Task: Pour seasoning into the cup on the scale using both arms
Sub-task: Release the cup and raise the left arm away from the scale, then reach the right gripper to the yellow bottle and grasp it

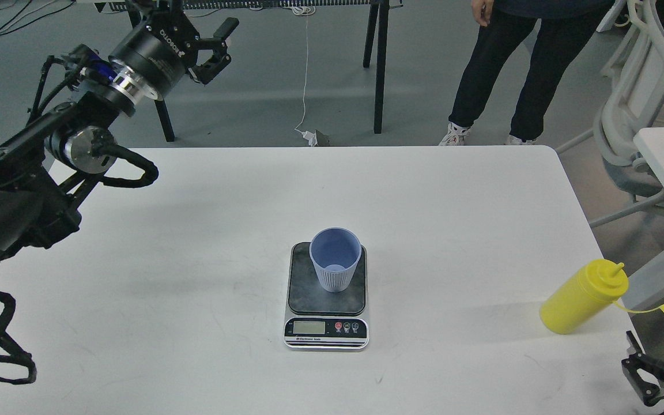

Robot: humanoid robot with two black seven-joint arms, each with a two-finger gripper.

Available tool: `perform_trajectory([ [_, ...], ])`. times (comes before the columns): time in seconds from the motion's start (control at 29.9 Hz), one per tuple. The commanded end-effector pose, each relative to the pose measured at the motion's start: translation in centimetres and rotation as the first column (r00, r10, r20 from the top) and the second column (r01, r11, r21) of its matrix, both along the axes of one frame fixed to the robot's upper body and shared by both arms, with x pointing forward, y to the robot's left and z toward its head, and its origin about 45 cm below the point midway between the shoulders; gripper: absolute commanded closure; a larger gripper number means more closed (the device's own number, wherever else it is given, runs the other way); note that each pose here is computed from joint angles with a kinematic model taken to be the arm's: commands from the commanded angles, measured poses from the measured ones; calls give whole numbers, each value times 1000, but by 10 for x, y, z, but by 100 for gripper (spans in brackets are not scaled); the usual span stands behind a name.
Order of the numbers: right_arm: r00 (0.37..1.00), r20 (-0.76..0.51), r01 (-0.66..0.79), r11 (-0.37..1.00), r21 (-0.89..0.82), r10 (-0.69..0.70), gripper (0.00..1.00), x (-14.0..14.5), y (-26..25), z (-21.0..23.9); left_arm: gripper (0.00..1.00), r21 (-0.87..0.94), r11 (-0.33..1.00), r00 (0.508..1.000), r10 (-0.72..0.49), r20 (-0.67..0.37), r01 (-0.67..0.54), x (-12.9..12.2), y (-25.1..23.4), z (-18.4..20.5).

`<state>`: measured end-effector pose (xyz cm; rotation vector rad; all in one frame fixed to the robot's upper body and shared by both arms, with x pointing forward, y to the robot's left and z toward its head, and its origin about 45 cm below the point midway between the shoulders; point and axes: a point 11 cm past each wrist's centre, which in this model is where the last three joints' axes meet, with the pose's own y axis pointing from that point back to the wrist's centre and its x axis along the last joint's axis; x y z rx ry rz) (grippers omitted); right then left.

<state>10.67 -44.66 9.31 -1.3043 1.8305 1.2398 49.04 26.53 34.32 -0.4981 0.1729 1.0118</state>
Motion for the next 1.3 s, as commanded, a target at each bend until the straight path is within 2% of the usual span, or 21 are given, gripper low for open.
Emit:
perform_trajectory([
  [0.0, 1000, -1, 13, 997, 76, -13, 1, -10, 38, -21, 0, -128, 989, 997, 74, -29, -77, 2, 28, -2],
  [0.13, 1000, 13, 15, 991, 131, -16, 1, -8, 64, -31, 0, -196, 972, 992, 122, -41, -127, -3, 58, -3],
  [0.4, 998, 64, 0, 983, 184, -12, 2, 13, 86, -32, 0, -205, 968, 989, 132, -67, -143, -5, 70, -6],
  [0.77, 994, 99, 21, 987, 162, -38, 2, 23, 72, -24, 0, -190, 964, 982, 183, -44, -188, -10, 99, 8],
  [0.94, 991, 132, 15, 988, 155, -36, 2, 37, 70, -18, 0, -202, 956, 978, 206, -45, -210, -11, 110, 12],
  [1.27, 989, 146, 18, 990, 138, -38, 5, 56, 64, -22, 0, -198, 954, 974, 215, -66, -224, -14, 114, 1],
])
